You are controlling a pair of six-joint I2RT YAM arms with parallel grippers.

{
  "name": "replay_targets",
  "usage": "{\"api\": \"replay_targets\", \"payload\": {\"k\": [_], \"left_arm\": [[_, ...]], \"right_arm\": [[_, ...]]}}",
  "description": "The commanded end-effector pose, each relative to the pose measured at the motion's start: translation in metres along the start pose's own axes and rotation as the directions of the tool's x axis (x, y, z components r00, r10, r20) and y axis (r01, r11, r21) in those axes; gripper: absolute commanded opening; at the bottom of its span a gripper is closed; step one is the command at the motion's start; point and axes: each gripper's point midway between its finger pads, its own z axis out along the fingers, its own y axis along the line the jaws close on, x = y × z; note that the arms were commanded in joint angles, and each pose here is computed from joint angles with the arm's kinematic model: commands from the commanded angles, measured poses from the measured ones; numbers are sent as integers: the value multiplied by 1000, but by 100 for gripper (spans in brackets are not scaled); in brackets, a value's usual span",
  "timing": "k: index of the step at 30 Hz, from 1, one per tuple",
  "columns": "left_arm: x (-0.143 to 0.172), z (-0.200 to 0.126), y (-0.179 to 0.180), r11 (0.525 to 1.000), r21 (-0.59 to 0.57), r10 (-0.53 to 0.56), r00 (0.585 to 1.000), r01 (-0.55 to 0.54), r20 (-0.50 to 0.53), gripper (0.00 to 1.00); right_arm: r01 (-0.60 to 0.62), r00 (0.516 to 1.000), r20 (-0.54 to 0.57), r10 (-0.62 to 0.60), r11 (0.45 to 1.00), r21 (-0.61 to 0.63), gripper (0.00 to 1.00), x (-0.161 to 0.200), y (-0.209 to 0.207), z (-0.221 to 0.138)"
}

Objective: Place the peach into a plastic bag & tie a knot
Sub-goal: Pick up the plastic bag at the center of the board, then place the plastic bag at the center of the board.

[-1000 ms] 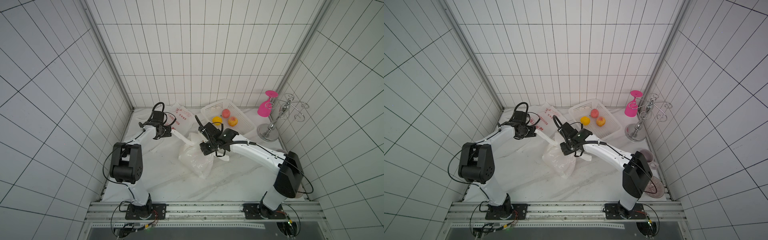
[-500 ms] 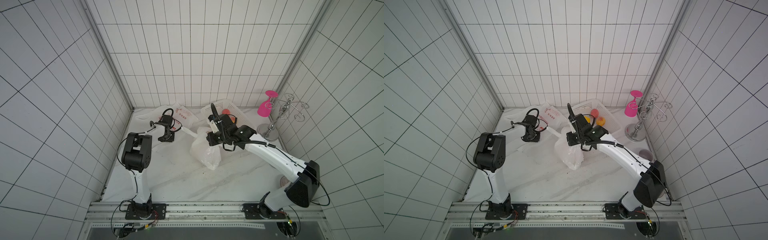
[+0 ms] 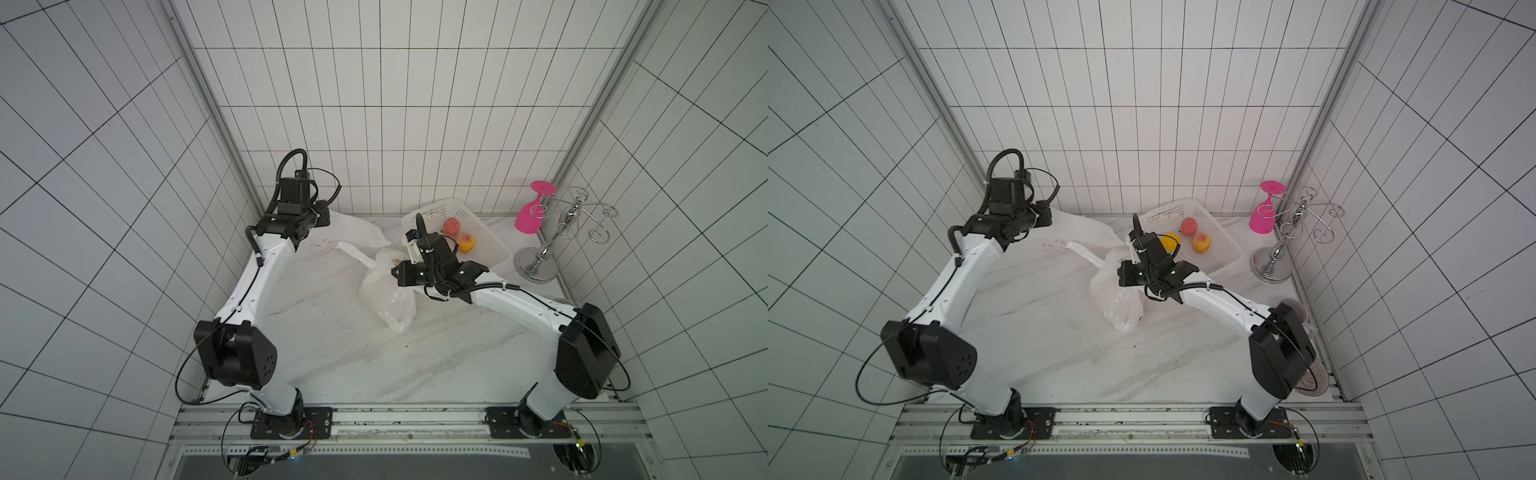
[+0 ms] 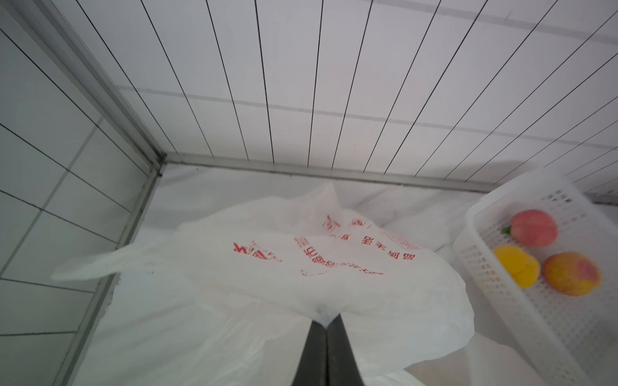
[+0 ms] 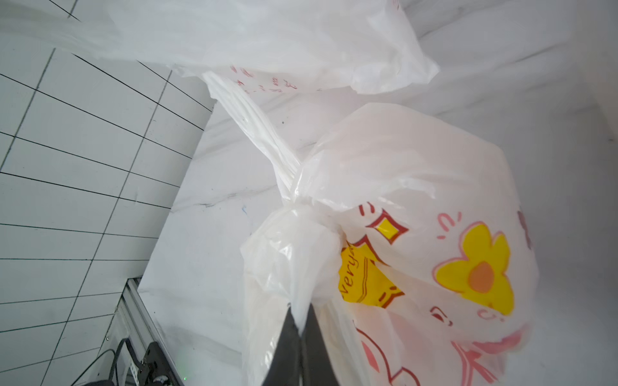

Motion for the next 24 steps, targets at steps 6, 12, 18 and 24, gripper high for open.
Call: {"api": "replay_targets", "payload": {"k": [6, 12, 18, 24], "left_arm": [[-67, -72, -34, 992, 125, -44, 978, 19, 202, 0], [-70, -88, -56, 980, 198, -35, 977, -8, 213, 0], [-79, -94, -76, 962, 270, -42, 968, -28, 248, 0], [-77, -102, -118, 919, 380, 3, 965, -106, 263, 0]], "right_arm": [[63, 979, 202, -6, 960, -273, 13, -44, 103, 86], [6, 990, 138, 41, 945, -327, 73, -54, 97, 88], [61, 970, 242, 17, 948, -311, 86, -72, 74, -10], [194, 936, 312, -163, 979, -68, 88, -59, 33, -99]]}}
